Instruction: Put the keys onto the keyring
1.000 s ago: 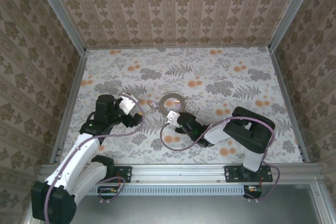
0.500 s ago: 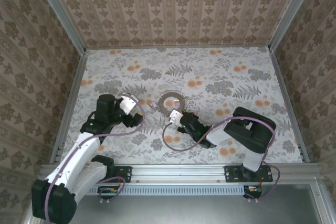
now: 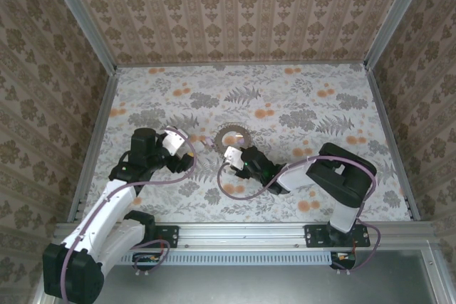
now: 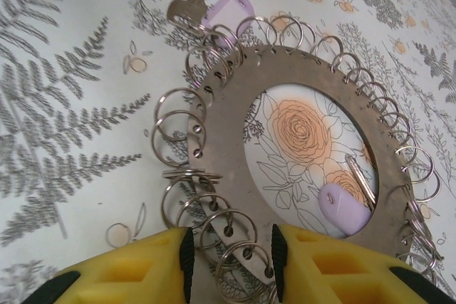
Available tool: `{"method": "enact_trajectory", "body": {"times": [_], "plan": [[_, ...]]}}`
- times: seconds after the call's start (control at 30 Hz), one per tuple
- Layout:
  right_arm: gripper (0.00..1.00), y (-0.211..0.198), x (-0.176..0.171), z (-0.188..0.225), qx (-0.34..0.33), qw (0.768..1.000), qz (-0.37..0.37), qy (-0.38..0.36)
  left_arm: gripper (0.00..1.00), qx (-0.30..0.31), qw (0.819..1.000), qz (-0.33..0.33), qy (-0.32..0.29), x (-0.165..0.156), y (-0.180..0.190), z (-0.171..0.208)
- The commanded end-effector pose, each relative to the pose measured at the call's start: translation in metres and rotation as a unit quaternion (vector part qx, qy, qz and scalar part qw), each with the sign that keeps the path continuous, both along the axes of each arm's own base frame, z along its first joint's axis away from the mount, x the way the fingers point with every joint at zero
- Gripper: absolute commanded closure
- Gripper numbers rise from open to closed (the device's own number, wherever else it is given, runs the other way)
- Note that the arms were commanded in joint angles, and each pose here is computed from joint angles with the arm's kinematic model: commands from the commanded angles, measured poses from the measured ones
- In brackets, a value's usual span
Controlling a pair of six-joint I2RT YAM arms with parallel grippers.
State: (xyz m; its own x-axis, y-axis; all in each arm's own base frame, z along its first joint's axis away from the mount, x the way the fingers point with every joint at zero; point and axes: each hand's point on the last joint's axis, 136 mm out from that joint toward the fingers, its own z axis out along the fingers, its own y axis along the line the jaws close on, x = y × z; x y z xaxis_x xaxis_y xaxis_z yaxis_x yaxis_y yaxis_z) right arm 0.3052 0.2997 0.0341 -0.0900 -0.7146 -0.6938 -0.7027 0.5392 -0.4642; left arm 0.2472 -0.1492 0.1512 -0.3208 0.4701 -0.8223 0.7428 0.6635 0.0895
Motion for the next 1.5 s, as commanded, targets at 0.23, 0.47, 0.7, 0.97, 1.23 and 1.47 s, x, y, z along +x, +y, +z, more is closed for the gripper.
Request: {"method": "enact_trajectory", "body": {"times": [0.23,0.47,0.7,0.97,1.23,1.47], "plan": [[0.70,-0.028,0.023,-0.005,-0.040,0.995,-0.089,-0.019,0.22,-0.009,1.000,0.000,0.002,0.000,0.000,-0.001],[0.91,-0.033,0.026,-0.003,-0.021,0.995,-0.098,-0.013,0.22,-0.008,1.000,0.000,0.001,0.001,0.000,-0.001],[0.94,-0.022,0.021,0.018,0.045,0.997,-0.055,0.008,0.21,-0.018,1.000,-0.006,-0.002,0.002,-0.004,0.006],[0.65,-0.040,0.023,0.058,0.229,0.962,-0.091,0.117,0.20,-0.062,0.998,0.019,0.019,0.042,-0.021,0.035],[0.66,-0.078,0.016,0.058,0.221,0.877,-0.298,0.305,0.20,-0.154,0.954,0.070,0.246,0.085,-0.069,0.037],[0.75,-0.083,-0.004,0.055,0.165,0.817,-0.377,0.404,0.22,-0.137,0.902,0.168,0.374,0.086,-0.053,-0.013]]}}
